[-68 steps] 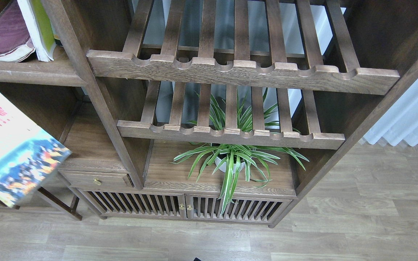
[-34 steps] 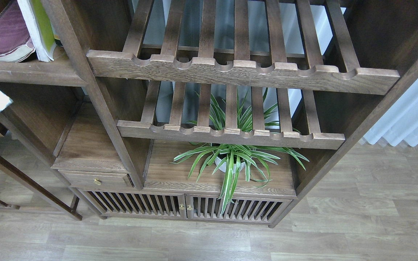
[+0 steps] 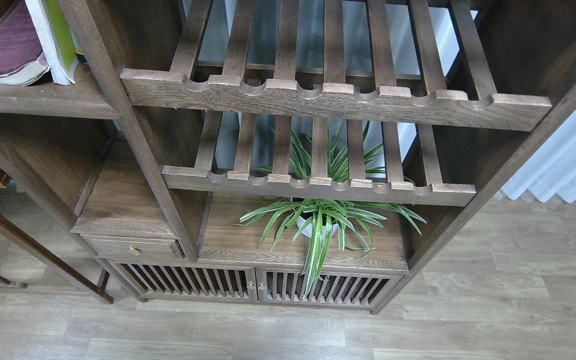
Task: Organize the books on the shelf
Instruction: 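Stand the blue book on the side shelf beside the other books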
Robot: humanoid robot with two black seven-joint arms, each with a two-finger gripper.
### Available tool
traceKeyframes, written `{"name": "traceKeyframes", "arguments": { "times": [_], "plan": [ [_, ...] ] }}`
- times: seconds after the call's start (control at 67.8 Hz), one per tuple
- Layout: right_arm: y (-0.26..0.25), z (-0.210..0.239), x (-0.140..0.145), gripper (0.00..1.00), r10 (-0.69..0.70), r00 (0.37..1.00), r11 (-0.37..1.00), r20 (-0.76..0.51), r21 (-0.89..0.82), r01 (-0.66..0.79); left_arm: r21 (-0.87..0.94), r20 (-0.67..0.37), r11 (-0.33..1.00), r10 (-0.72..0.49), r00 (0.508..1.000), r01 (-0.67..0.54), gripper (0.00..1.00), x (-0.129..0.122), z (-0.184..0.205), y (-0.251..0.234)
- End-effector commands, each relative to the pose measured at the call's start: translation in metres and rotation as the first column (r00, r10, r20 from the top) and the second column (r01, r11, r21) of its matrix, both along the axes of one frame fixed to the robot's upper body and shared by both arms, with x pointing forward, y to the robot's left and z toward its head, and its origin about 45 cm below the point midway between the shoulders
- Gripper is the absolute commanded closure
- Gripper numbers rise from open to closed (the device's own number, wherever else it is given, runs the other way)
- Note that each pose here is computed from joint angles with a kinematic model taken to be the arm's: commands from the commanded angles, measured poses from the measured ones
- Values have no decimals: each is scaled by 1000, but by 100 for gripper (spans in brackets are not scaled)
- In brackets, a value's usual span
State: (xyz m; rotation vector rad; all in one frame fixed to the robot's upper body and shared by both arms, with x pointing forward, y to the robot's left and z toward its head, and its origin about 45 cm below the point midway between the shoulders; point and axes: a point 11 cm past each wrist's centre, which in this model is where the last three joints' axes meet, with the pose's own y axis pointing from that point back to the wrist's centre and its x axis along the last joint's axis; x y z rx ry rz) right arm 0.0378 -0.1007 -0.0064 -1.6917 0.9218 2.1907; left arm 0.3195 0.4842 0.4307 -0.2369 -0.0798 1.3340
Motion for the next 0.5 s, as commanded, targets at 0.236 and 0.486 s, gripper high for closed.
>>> {"name": "traceKeyframes", "arguments": {
  "times": [0.236,0.486],
  "plan": [
    [0,0,0,2,-3,1000,1000,-1,-1,3,101,-5,992,-81,997,81,89,49,26,-37],
    [-3,-2,-8,2,-4,1000,1000,-19,-6,4,194,1,981,-25,1000,24,89,66,43,-33]
  ]
}}
